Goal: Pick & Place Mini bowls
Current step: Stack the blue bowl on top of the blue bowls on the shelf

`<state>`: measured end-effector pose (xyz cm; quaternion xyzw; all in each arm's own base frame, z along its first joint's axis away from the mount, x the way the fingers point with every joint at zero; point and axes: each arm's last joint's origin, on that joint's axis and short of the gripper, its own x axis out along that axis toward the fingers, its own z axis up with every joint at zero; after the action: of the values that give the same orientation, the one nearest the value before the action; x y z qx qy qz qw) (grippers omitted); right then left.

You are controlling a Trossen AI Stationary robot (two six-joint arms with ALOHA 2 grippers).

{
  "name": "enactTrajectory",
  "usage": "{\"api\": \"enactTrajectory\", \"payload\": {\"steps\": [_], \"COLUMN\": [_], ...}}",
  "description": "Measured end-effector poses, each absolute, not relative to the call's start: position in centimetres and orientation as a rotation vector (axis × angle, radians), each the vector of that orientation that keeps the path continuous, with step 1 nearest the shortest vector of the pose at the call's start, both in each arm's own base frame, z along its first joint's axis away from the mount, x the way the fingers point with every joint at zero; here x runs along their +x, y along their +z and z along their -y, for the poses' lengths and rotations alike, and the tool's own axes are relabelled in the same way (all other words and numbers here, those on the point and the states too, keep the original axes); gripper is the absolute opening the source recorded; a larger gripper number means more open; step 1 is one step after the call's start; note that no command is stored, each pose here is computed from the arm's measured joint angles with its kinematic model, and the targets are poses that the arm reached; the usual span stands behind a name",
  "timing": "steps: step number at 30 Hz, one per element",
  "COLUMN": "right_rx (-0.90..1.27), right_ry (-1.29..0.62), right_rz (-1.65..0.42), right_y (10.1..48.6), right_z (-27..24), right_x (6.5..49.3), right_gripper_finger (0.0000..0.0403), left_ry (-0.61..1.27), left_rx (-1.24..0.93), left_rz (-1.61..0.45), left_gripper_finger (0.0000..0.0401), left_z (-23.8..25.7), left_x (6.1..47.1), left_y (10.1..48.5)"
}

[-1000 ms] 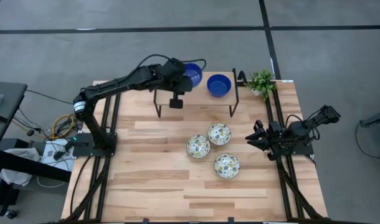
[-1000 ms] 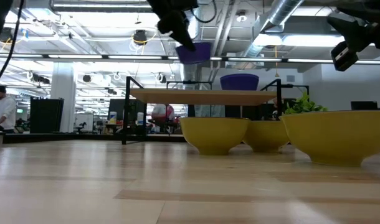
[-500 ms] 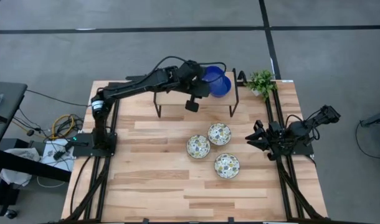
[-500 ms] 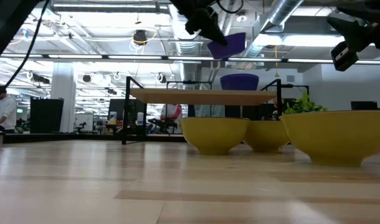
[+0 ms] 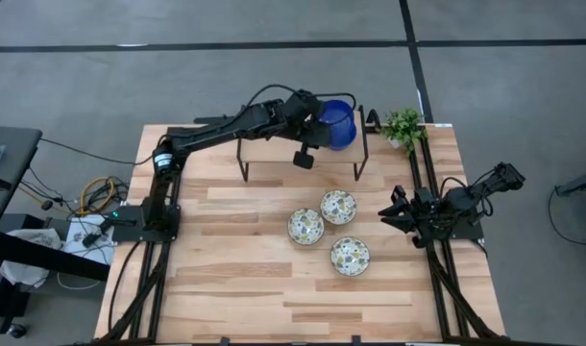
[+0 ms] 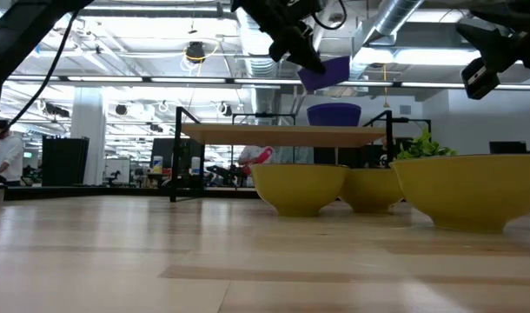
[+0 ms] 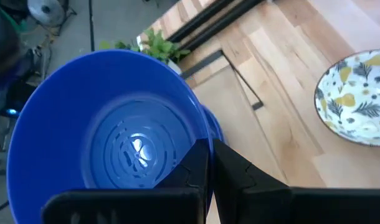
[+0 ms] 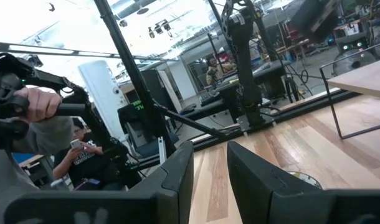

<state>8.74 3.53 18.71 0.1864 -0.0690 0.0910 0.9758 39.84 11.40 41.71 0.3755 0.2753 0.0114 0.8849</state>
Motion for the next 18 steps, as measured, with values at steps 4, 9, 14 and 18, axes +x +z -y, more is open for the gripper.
{"api": "enactTrajectory", "payload": {"steps": [4, 9, 14, 18], "right_rx": [0.377, 0.384, 0.384, 0.384], "right_ry": [0.184, 0.185, 0.186, 0.186], "right_rz": [0.139, 0.139, 0.138, 0.139], "right_y": [18.7, 18.7, 18.7, 18.7], "right_z": [-3.5, -3.5, -3.5, -3.5], "right_x": [8.7, 8.7, 8.7, 8.7], "right_gripper_finger": [0.0087, 0.0087, 0.0087, 0.0087], "left_ry": [0.042, 0.036, 0.024, 0.027], "left_rx": [0.763, 0.757, 0.751, 0.751], "left_rz": [-0.584, -0.582, -0.604, -0.605], "left_gripper_finger": [0.0008, 0.0008, 0.0008, 0.0008], "left_z": [-11.9, -12.1, -12.5, -12.6], "left_x": [39.9, 40.4, 41.2, 41.6], "left_y": [41.4, 41.0, 39.8, 39.4]}}
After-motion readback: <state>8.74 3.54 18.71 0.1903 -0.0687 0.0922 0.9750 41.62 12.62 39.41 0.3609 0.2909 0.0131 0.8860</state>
